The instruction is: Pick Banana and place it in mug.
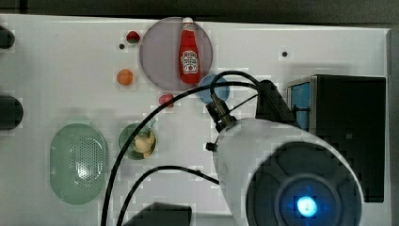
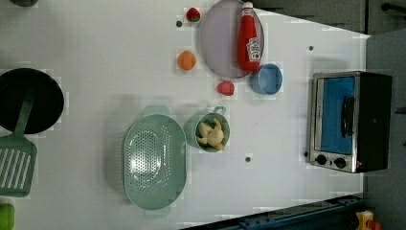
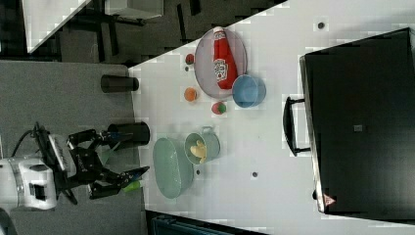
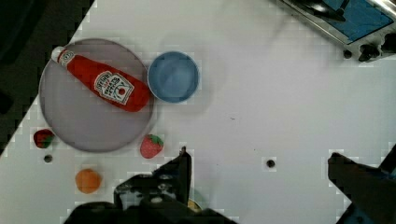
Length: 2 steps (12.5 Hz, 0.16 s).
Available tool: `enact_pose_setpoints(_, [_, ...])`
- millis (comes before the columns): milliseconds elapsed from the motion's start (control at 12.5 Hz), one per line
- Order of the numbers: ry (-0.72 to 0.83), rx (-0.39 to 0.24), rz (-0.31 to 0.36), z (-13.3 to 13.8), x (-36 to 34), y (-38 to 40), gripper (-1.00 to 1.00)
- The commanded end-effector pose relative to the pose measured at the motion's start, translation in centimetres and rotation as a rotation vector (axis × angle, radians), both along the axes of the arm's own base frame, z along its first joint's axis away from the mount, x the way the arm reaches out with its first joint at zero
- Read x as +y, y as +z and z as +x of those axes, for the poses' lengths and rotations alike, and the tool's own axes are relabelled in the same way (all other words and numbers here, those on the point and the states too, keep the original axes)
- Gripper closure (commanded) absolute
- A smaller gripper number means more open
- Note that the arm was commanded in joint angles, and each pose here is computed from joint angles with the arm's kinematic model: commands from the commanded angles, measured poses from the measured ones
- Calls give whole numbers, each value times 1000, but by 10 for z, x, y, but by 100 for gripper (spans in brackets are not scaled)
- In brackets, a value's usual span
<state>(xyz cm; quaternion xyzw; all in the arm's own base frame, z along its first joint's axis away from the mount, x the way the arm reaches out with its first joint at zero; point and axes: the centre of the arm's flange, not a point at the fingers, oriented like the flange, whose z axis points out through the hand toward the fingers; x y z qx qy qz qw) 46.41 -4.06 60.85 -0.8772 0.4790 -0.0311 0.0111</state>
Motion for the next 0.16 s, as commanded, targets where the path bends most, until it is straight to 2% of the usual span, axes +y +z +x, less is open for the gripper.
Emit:
enact_pose_setpoints(80, [85, 46, -30, -1, 3, -8, -100])
enact_pose_setpoints(160, [86, 40, -31, 0, 4, -8, -100])
